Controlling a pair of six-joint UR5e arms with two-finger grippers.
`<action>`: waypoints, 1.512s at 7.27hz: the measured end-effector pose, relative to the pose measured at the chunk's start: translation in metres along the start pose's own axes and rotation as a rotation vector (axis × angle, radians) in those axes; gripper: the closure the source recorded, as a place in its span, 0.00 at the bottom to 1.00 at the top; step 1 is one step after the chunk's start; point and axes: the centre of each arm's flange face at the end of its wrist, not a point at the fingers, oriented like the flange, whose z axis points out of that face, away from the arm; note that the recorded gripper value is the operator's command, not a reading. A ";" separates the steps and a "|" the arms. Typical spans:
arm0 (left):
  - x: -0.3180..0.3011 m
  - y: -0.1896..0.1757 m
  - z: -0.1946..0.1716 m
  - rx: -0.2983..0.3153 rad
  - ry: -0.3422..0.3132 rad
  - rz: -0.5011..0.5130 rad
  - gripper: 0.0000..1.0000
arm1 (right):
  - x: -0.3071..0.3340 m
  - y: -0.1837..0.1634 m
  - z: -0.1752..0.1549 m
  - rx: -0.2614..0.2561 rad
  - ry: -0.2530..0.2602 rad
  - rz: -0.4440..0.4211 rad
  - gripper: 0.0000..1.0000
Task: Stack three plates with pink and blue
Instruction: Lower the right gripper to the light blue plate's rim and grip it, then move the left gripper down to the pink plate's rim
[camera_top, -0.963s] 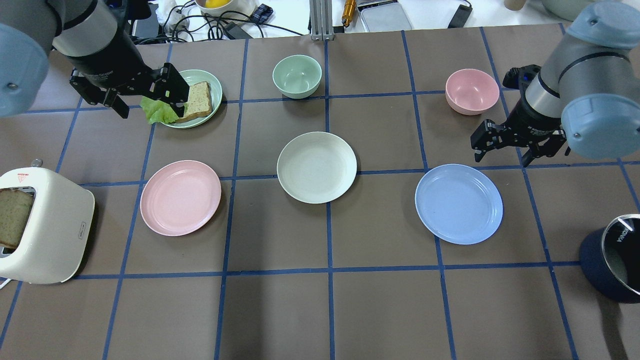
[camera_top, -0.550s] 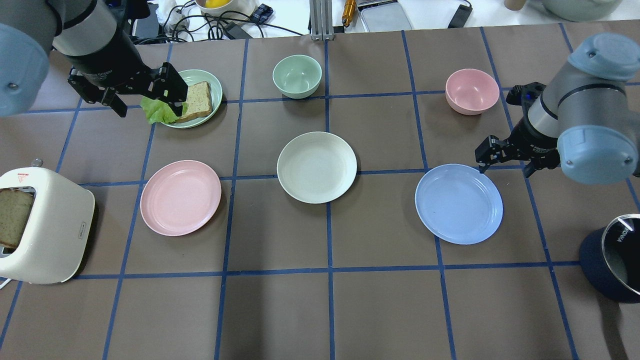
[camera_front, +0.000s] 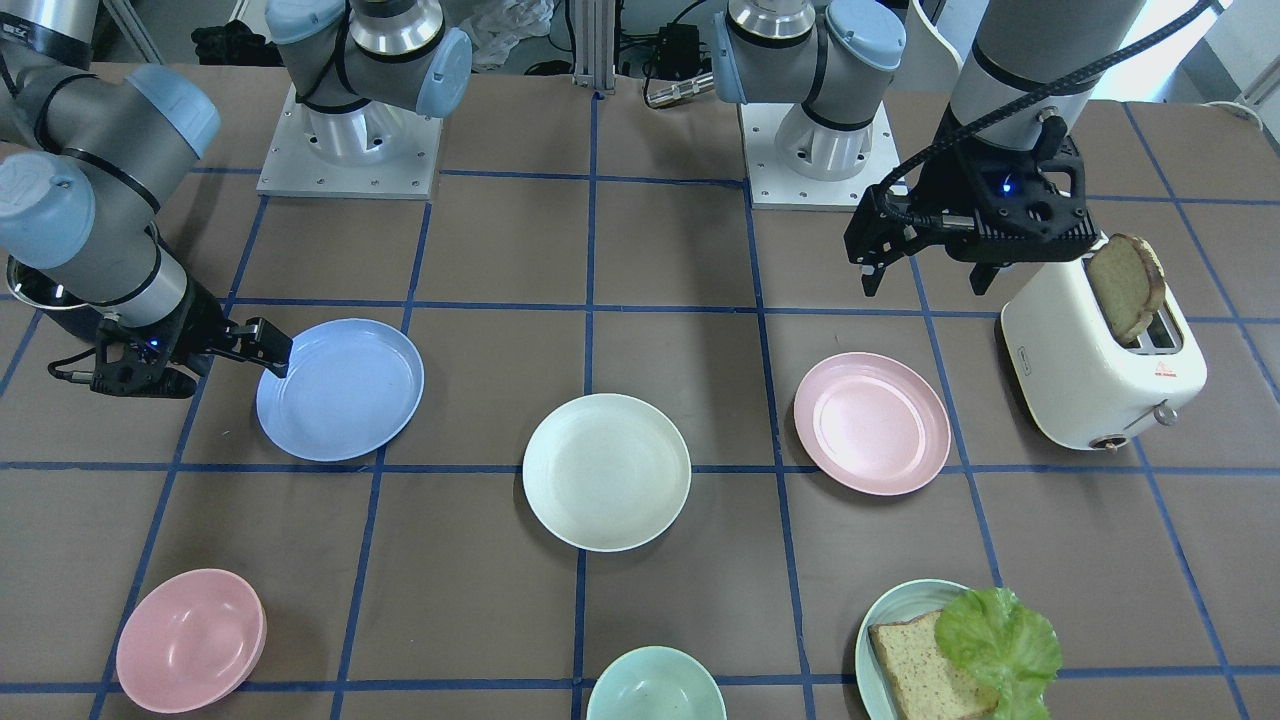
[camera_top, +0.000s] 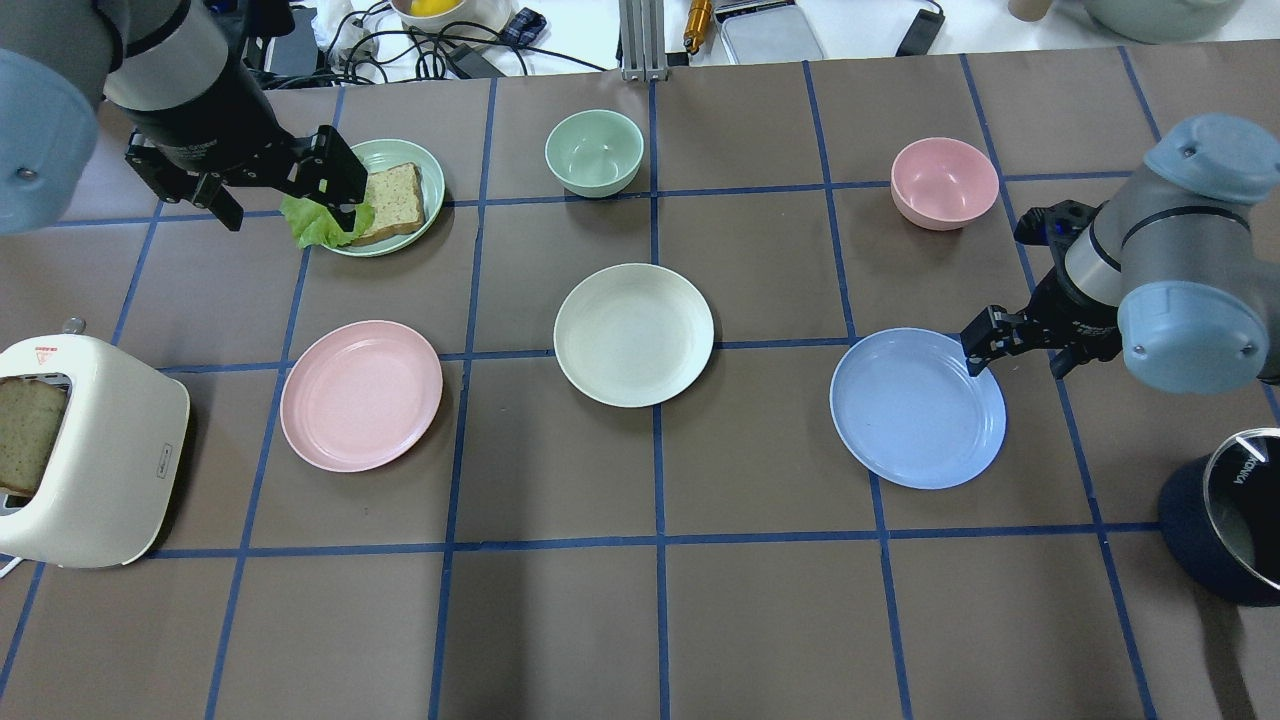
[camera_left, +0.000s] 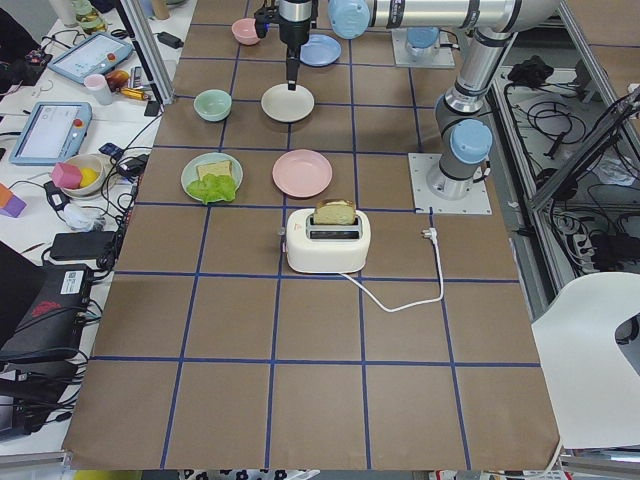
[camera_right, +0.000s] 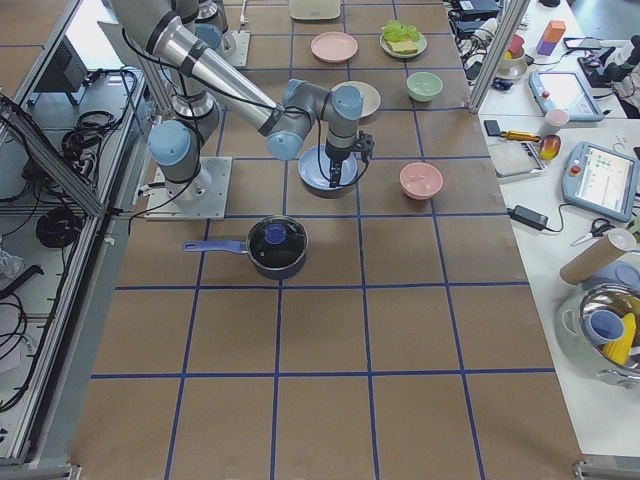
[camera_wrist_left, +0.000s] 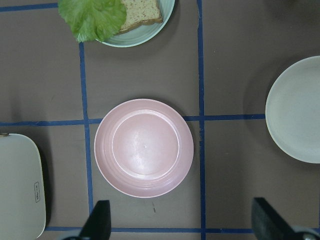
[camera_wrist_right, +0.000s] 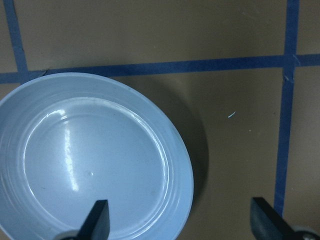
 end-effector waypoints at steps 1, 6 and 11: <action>0.000 -0.003 0.007 -0.005 0.000 -0.001 0.00 | 0.002 -0.001 0.003 -0.005 -0.002 0.000 0.00; 0.002 -0.019 0.030 0.019 0.005 -0.003 0.00 | 0.008 -0.009 0.027 -0.032 -0.016 0.008 0.00; 0.003 -0.043 0.068 -0.005 0.010 0.002 0.00 | 0.009 -0.010 0.029 -0.035 -0.018 0.011 0.00</action>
